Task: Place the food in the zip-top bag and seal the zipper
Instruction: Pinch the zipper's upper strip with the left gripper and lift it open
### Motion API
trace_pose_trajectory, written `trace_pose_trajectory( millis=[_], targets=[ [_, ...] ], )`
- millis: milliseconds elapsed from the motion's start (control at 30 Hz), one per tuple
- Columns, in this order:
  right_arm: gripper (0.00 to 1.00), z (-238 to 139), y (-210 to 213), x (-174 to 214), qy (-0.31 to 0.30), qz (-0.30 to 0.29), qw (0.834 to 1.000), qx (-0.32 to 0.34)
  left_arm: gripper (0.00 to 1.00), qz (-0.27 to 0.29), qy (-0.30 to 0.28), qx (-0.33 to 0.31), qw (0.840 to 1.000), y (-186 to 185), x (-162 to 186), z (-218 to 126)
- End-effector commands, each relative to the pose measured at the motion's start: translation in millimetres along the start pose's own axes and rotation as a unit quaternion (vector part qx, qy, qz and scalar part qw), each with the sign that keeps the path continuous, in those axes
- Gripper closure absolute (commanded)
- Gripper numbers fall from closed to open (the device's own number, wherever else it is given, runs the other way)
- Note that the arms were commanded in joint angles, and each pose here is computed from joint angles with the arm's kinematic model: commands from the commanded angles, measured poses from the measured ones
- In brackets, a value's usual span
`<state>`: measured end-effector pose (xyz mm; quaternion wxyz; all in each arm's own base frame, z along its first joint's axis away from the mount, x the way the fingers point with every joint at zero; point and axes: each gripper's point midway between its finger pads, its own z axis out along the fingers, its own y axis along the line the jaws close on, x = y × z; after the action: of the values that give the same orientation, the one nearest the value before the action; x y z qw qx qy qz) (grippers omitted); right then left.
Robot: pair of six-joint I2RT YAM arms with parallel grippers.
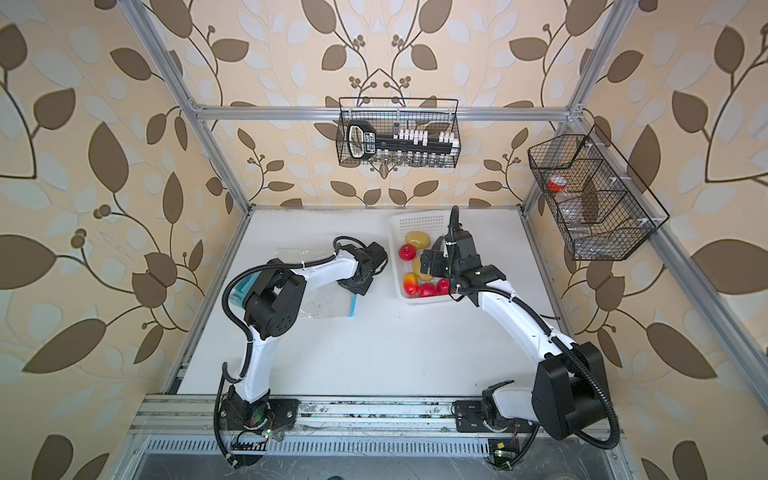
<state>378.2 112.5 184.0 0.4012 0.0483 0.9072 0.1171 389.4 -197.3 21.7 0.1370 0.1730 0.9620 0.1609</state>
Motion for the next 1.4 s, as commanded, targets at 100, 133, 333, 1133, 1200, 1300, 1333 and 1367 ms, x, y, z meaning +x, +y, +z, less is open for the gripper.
trace_pose_trajectory(
  millis=[100,133,333,1133,1200,1300,1333,1367],
  targets=[
    [0.00,3.3,-0.4,3.3,0.009,0.001,1.000,-0.004,0.91,0.002,0.040,-0.003,0.999,-2.5,11.2,19.3],
    [0.00,2.0,0.6,1.1,0.009,-0.002,1.000,-0.004,0.95,0.004,0.038,-0.004,0.999,-1.9,9.2,17.8],
    [0.00,2.5,-1.3,-3.1,0.014,-0.018,1.000,0.011,1.00,0.012,0.019,-0.032,0.999,13.4,-4.4,8.5],
    [0.00,47.1,15.7,-6.8,0.070,-0.037,0.996,0.030,1.00,0.044,-0.087,0.026,0.995,51.8,-31.6,-81.8],
    [0.00,50.0,20.5,-12.2,0.070,-0.043,0.996,0.035,1.00,0.039,-0.097,0.025,0.994,55.1,-28.8,-84.2],
    [0.00,53.6,25.8,-16.5,0.065,-0.049,0.996,0.039,1.00,0.025,-0.096,0.034,0.994,59.8,-26.5,-89.4],
    [0.01,55.9,27.6,-17.5,0.065,-0.045,0.996,0.038,1.00,0.021,-0.098,0.040,0.994,60.5,-26.3,-91.8],
    [0.01,58.6,29.7,-17.7,0.066,-0.040,0.996,0.036,1.00,0.016,-0.100,0.044,0.994,62.0,-26.6,-94.0]
  ],
)
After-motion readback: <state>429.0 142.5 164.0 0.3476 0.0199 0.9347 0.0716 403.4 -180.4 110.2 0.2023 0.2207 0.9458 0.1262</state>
